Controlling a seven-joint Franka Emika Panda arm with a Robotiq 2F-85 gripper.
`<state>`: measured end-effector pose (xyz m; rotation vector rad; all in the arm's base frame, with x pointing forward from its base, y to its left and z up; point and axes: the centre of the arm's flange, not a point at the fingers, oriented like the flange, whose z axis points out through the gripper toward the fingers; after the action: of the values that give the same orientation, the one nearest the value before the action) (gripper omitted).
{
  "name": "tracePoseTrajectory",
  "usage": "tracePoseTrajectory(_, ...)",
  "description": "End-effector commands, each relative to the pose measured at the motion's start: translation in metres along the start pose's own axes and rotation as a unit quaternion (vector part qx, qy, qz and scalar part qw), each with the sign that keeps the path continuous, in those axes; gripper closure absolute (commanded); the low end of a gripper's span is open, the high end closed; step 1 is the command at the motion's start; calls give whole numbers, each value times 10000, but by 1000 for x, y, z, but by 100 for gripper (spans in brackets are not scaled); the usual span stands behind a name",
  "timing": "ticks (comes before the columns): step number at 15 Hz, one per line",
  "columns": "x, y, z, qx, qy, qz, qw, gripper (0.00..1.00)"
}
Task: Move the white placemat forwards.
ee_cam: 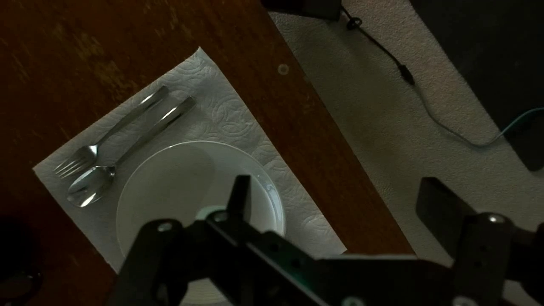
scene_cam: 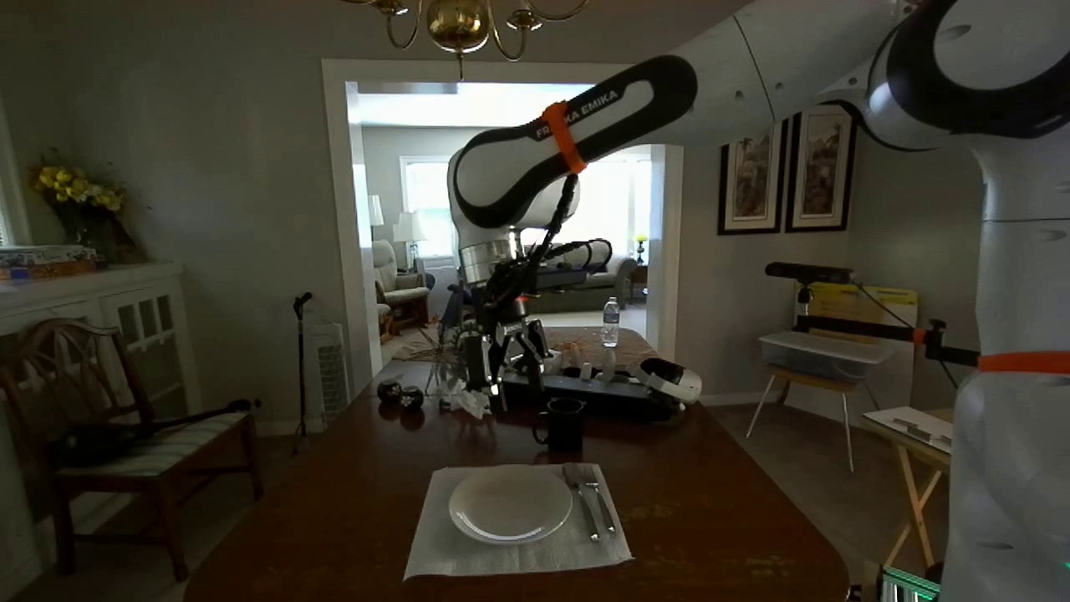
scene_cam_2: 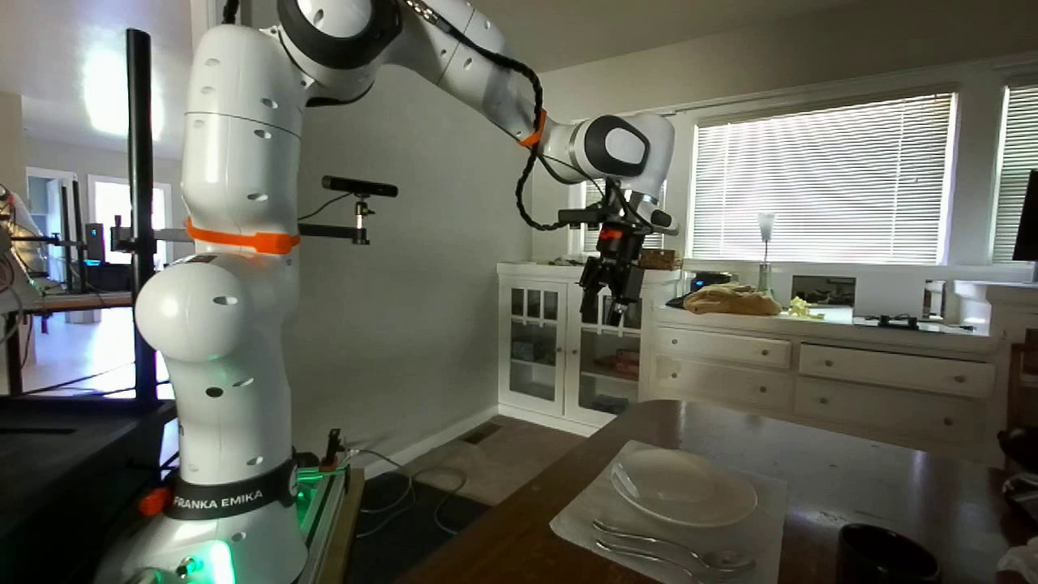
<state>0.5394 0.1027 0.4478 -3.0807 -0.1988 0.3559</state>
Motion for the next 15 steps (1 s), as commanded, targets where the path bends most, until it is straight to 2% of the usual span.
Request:
tracePoseTrajectory(1, 4, -1, 3, -20, -15, -28, 10000, 0)
tracePoseTrajectory(3, 16, -7, 17, -202, -15, 24, 9998, 0)
tracePoseTrajectory(5, 24, -19, 35, -122, -77, -31, 9999, 0)
tracePoseTrajectory(9, 48, -41, 72, -461, 29, 83, 9989, 0)
tracePoseTrajectory(12, 61, -42, 95, -1012, 314, 329, 9938, 0)
tracePoseTrajectory(15, 72, -34, 113, -1122, 660, 782, 9884, 0)
